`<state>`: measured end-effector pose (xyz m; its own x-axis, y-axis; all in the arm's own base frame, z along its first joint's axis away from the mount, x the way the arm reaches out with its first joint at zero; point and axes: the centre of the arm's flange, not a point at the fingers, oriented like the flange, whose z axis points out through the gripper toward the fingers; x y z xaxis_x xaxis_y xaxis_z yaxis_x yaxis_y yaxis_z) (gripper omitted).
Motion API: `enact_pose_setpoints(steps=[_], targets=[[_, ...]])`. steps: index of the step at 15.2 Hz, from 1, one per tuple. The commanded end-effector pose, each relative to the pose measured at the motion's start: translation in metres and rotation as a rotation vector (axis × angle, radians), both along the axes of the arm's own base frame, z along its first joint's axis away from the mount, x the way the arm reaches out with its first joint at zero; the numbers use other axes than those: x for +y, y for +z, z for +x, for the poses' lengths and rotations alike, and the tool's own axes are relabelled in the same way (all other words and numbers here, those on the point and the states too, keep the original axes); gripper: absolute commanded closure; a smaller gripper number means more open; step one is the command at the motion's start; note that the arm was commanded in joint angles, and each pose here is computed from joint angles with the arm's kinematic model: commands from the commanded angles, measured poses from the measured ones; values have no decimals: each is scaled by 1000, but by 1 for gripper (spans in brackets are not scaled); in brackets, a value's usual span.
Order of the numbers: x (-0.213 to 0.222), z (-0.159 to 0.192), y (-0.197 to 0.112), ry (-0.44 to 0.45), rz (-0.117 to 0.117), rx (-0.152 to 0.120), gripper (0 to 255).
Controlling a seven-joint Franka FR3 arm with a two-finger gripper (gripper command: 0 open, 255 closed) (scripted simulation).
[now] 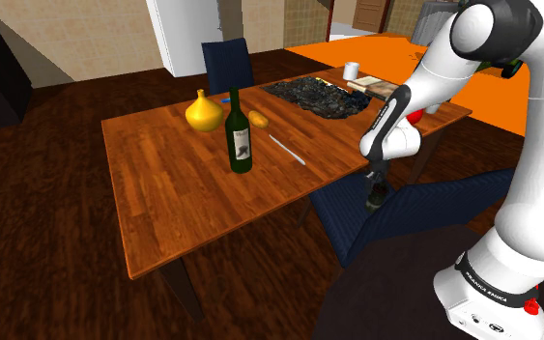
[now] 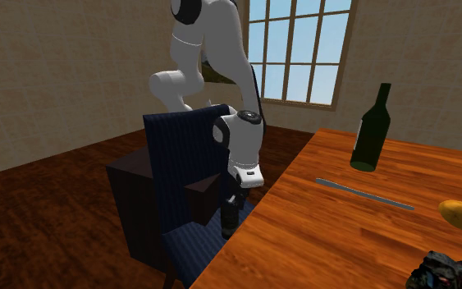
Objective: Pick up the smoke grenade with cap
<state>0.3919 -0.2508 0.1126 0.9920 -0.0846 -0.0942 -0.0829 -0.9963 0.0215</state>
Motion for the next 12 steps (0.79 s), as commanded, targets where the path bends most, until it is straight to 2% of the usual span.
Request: enact_pose_setpoints(steps=[1, 8, 12], targets=[[0, 0, -1, 0, 1, 1, 255], [0, 0, -1, 0, 1, 1, 255], [0, 0, 20, 0, 1, 1, 255]])
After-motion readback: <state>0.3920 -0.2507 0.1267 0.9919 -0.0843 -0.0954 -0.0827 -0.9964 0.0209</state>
